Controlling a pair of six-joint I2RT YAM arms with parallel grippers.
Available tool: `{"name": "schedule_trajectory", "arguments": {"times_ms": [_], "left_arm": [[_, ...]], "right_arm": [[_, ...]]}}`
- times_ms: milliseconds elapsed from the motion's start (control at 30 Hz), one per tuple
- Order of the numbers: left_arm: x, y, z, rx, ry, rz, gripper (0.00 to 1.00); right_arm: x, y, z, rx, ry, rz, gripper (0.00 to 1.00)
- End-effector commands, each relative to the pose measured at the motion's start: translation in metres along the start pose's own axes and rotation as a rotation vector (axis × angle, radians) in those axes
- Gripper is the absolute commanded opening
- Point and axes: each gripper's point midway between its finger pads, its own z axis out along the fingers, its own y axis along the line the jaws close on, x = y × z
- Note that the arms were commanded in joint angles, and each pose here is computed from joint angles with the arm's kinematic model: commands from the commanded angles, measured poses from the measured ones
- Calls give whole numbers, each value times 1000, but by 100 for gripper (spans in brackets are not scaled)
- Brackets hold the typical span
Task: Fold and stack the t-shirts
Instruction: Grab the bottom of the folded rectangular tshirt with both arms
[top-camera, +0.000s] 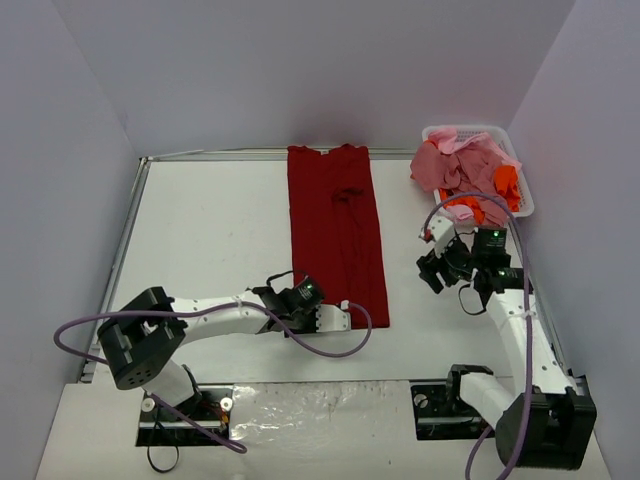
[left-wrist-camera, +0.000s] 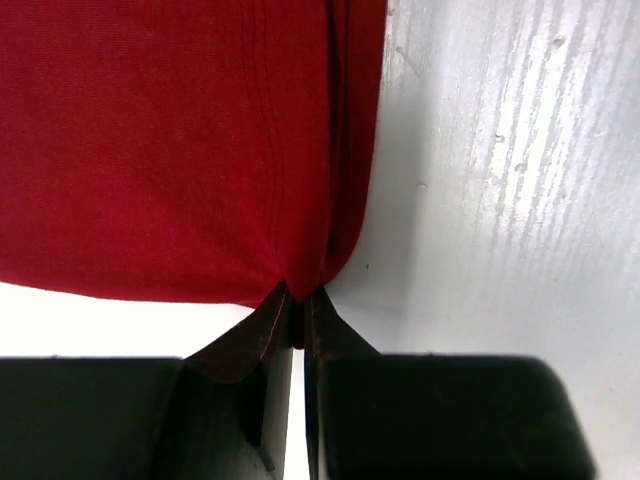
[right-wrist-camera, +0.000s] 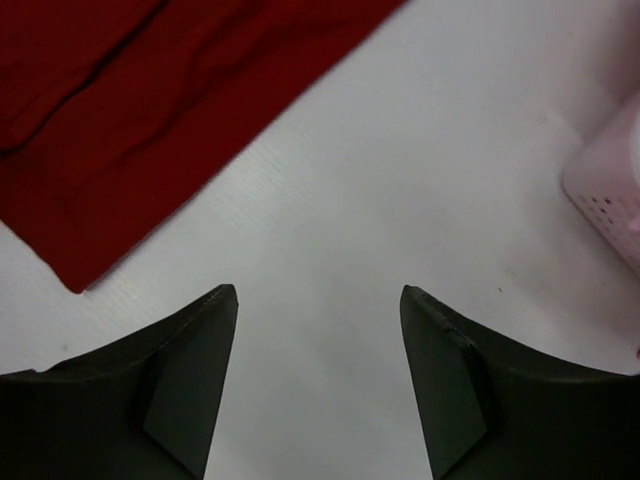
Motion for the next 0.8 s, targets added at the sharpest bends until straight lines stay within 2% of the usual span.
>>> {"name": "schedule_trajectory", "arguments": {"times_ms": [0,267,400,567,767], "left_arm": [[-11,-4,-13,56,-33,-47,2],[-21,13,-20,92,-55,-141,3],[-19,12,-14,174,-59,-211,2],[-13,21,-12,227,-67,-300,2],[-11,20,-9,256,-61,-335,2]], "right_arm": [[-15,35,8,-160,-18,-192,62],[6,88,37,-383,46,-390,54],[21,114,46,-479,83,-465,45],[32,134,49,-527,74,-517,43],[44,145,51,-555,97,-559,43]]}}
